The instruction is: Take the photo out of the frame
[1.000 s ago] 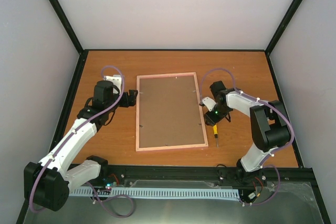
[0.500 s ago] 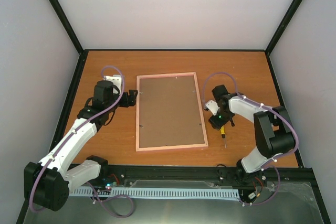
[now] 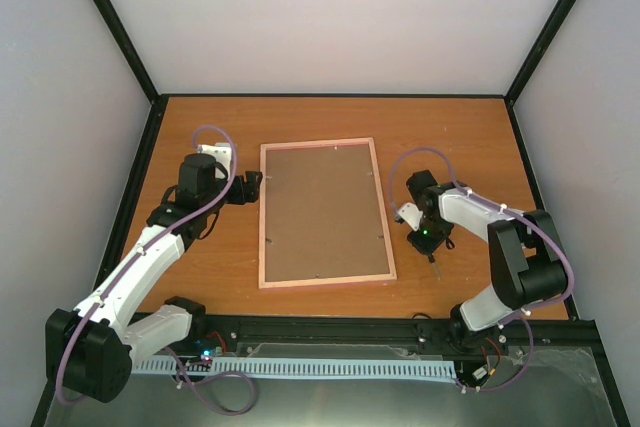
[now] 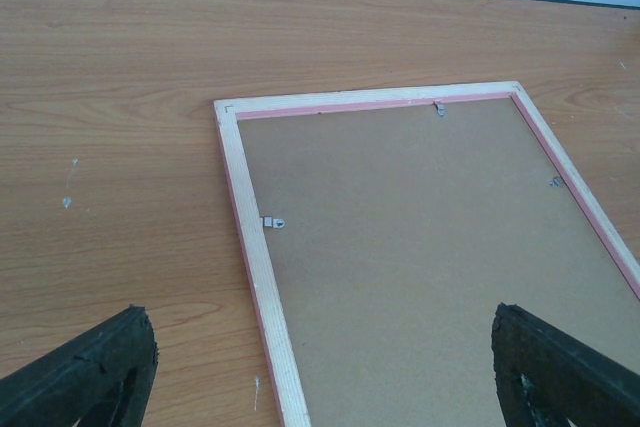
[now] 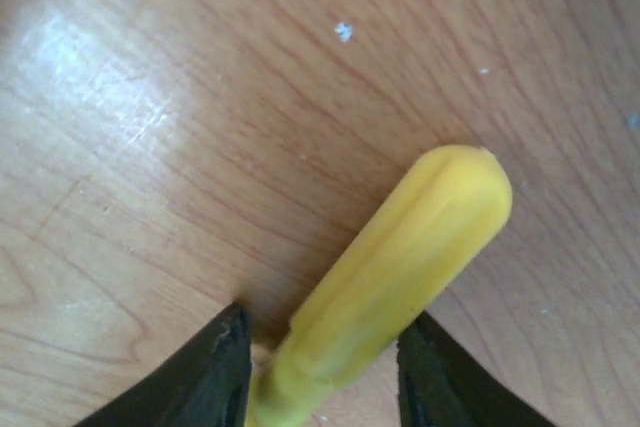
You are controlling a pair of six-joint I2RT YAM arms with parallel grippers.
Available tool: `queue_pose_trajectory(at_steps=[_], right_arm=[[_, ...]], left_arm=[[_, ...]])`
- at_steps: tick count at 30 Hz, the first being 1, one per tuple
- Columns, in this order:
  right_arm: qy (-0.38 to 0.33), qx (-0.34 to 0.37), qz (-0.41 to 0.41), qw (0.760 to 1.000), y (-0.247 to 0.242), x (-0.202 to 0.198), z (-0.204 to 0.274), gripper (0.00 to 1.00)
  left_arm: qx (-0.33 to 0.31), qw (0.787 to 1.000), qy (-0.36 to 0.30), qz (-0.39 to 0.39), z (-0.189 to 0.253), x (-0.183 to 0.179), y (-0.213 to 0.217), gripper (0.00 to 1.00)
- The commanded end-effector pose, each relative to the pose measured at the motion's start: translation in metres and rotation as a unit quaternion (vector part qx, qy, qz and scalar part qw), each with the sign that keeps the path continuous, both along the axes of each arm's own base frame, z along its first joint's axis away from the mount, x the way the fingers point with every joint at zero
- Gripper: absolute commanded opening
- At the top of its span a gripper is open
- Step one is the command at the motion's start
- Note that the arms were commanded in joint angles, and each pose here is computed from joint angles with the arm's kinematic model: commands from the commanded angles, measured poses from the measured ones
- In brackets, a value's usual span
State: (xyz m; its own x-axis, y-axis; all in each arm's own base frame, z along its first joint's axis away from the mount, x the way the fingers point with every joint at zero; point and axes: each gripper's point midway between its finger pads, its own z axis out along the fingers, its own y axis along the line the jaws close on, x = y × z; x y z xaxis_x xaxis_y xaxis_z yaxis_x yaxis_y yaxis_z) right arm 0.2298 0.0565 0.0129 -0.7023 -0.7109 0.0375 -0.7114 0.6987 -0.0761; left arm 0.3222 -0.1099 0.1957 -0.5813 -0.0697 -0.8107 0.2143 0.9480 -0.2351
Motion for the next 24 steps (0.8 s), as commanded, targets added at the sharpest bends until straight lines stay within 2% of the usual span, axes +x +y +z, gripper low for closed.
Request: queue_pose_trajectory(at_steps=[1,7,11,14,18,21,24], right_arm=[[0.003,0.002,-0.005,1.0,0.001,0.0,-0.001,0.37],[-0.046,0.037,-0.038,0.998,0.009,0.034,0.017,0.17],[-0.137,0.119,-0.053,0.982,0.03,0.072,0.073,0.03],[-0.206,0.255,-0.035,0.944,0.071,0.084,0.134,0.03],[-0.272,0.418,-0.031,0.866,0.11,0.083,0.206,0.03],[-0.271,0.494,-0.079,0.822,0.121,0.083,0.227,0.03],[-0.249,0.54,-0.168,0.786,0.121,0.089,0.219,0.03]], left_arm=[[0.004,1.0,-0.015,-0.002,0.011,0.003,-0.001,0.9],[0.009,1.0,0.005,0.002,-0.002,0.006,-0.001,0.89],[0.016,1.0,0.02,0.016,-0.01,0.008,0.004,0.87],[0.006,1.0,0.002,0.006,0.0,0.008,-0.001,0.78],[-0.066,0.992,-0.081,-0.077,0.043,-0.01,-0.044,0.71],[-0.08,0.983,-0.106,-0.126,0.061,-0.033,-0.083,0.71],[-0.092,0.979,-0.108,-0.149,0.058,-0.048,-0.114,0.71]])
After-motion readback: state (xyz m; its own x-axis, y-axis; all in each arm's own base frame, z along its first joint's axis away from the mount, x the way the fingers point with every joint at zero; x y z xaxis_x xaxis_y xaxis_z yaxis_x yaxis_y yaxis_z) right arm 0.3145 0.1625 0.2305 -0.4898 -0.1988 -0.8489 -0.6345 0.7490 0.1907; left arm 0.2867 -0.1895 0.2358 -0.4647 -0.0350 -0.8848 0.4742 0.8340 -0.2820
